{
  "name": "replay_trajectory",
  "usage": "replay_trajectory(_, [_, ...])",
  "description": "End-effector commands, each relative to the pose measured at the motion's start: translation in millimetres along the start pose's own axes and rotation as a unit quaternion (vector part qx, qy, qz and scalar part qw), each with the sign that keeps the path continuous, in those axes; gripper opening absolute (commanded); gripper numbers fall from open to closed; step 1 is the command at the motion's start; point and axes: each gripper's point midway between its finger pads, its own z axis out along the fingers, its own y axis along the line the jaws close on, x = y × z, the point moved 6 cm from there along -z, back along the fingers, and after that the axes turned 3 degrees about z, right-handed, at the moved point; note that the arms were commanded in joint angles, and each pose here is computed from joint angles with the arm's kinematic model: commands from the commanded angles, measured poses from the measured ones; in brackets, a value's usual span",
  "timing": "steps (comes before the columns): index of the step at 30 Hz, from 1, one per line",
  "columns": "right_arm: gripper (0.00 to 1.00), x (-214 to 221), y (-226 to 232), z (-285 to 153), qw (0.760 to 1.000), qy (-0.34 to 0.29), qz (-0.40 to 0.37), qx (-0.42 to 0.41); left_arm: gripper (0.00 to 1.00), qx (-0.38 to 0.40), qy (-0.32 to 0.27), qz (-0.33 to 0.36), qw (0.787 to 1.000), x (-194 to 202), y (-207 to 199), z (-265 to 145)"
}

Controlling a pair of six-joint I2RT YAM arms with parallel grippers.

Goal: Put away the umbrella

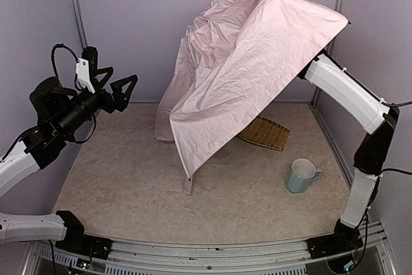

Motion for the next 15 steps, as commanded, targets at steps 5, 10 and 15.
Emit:
replay_trajectory(5, [0.00,-66.6,-77.5,-33.6,0.952,-0.047,-0.120,0.277,0.98,-0.002,0.016,0.010,1.000,12.1,1.2,0.6])
replay_trajectory(10, [0.00,-53.4,-45.2,-4.0,0.942,-0.008,-0.186,0.279,0.98,-0.010,0.023,0.013,1.000,19.0,2.4,-1.1])
replay_trajectory(15, [0.00,-9.0,42.5,40.5,0.962,0.032,-0.219,0.157,0.98,-0.020,0.028,0.014,0.999,23.9,4.7,-4.1])
